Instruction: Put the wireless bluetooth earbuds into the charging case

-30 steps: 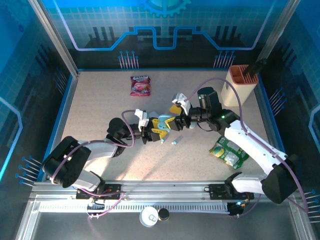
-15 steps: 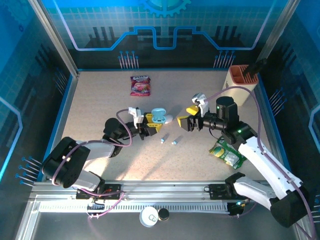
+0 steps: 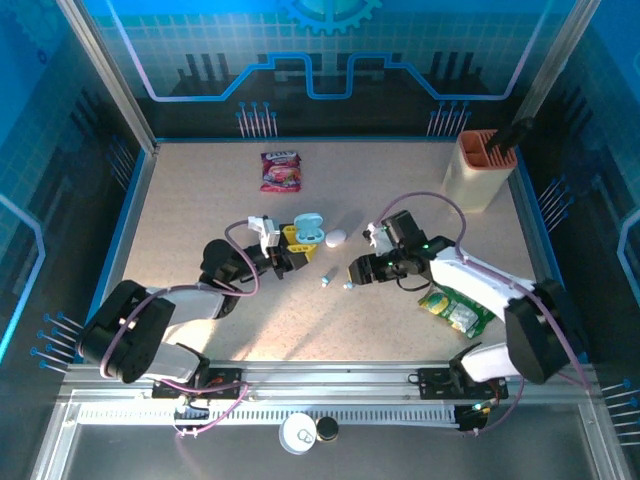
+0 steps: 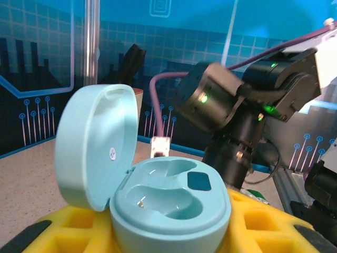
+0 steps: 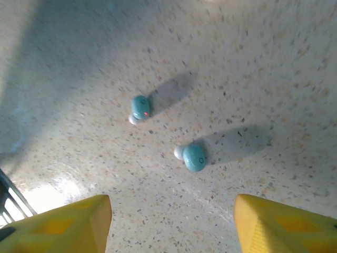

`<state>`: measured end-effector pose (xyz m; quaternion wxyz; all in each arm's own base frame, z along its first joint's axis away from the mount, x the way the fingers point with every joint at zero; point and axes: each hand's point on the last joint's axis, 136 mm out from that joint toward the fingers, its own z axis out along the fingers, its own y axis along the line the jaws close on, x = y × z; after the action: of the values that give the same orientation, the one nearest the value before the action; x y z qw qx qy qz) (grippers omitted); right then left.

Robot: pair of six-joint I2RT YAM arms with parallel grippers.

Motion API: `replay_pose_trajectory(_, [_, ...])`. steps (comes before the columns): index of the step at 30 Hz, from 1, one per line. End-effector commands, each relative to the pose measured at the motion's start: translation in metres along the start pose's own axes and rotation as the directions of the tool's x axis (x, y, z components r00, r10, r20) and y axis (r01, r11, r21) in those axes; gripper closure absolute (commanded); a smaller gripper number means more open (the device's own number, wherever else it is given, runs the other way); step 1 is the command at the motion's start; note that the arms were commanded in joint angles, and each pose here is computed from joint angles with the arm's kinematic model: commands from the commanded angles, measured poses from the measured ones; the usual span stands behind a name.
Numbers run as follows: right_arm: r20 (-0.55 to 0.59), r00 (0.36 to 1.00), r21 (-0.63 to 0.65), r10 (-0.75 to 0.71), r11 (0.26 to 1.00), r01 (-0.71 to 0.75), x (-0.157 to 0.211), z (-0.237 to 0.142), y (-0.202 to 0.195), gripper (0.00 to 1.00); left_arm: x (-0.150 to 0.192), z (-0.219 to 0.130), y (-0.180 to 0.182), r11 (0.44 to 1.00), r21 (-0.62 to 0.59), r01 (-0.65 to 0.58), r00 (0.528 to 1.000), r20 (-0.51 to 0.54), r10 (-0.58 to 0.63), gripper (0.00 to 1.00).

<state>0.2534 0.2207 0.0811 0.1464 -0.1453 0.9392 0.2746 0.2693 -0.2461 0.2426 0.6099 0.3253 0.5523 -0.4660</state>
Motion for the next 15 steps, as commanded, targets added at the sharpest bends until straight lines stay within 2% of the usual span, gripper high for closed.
replay_pose_trajectory(1, [-0.082,0.994,-0.049,0.070,0.996,-0.074,0.011,0.017,0.003,0.40,-0.012,-0.007,0.000,0.998,-0.024,-0.057,0.998,0.040,0.058,0.72])
replay_pose_trajectory(5, [-0.128,0.982,-0.078,0.141,0.985,-0.151,0.024,0.030,0.009,0.42,-0.011,-0.010,-0.001,0.998,-0.029,-0.057,0.998,0.039,0.058,0.71])
replay_pose_trajectory(15, [-0.160,0.971,-0.076,0.180,0.978,-0.193,0.047,0.051,0.020,0.42,-0.011,-0.011,0.002,0.997,-0.039,-0.066,0.997,0.038,0.067,0.72])
